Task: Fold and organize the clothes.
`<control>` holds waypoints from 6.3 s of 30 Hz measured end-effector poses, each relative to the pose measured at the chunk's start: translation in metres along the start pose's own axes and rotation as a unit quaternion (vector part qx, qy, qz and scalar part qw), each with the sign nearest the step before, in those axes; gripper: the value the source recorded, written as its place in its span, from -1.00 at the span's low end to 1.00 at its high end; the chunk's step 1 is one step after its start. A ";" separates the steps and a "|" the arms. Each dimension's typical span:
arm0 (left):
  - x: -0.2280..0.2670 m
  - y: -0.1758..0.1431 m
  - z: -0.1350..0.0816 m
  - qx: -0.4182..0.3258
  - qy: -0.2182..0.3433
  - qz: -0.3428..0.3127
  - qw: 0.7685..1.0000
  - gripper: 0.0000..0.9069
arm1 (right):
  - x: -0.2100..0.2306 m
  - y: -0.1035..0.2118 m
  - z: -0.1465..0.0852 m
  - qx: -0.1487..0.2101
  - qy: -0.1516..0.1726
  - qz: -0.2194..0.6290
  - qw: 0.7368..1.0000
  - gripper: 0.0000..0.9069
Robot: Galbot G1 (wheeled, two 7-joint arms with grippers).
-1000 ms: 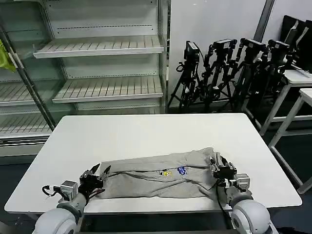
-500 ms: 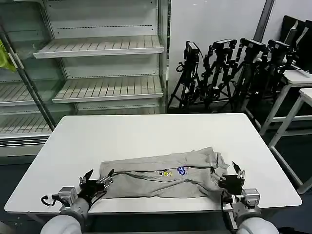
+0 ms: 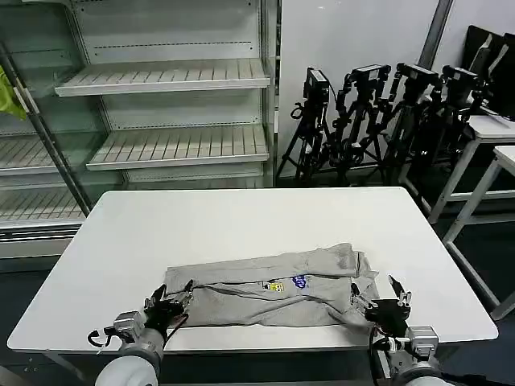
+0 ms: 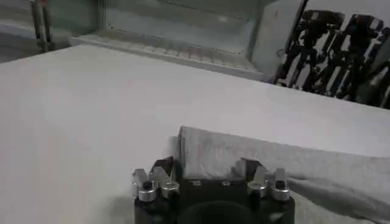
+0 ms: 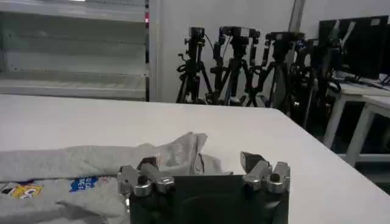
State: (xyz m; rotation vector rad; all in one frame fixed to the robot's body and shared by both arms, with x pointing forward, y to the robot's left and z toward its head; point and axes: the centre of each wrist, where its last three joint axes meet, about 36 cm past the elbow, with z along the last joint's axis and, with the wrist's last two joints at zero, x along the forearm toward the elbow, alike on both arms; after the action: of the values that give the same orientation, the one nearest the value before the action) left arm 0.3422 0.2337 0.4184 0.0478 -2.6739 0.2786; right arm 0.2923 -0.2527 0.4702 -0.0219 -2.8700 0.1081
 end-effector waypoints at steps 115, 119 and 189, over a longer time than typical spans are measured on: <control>0.008 0.018 -0.065 0.136 0.015 0.136 0.981 1.00 | 0.001 0.003 0.002 -0.028 0.000 0.012 1.000 1.00; 0.009 0.037 -0.058 0.113 0.026 0.119 0.986 1.00 | 0.000 0.003 0.003 -0.026 0.000 0.011 1.000 1.00; -0.035 0.064 -0.051 0.249 0.098 0.225 0.937 -0.89 | 0.016 -0.005 -0.014 -0.027 -0.014 0.026 0.999 1.00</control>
State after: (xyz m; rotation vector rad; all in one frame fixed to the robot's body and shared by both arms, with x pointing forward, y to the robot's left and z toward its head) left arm 0.3904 0.3061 0.4361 -0.4186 -2.3206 1.0406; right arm 0.2801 -0.2566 0.4882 -0.1063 -2.8998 0.0399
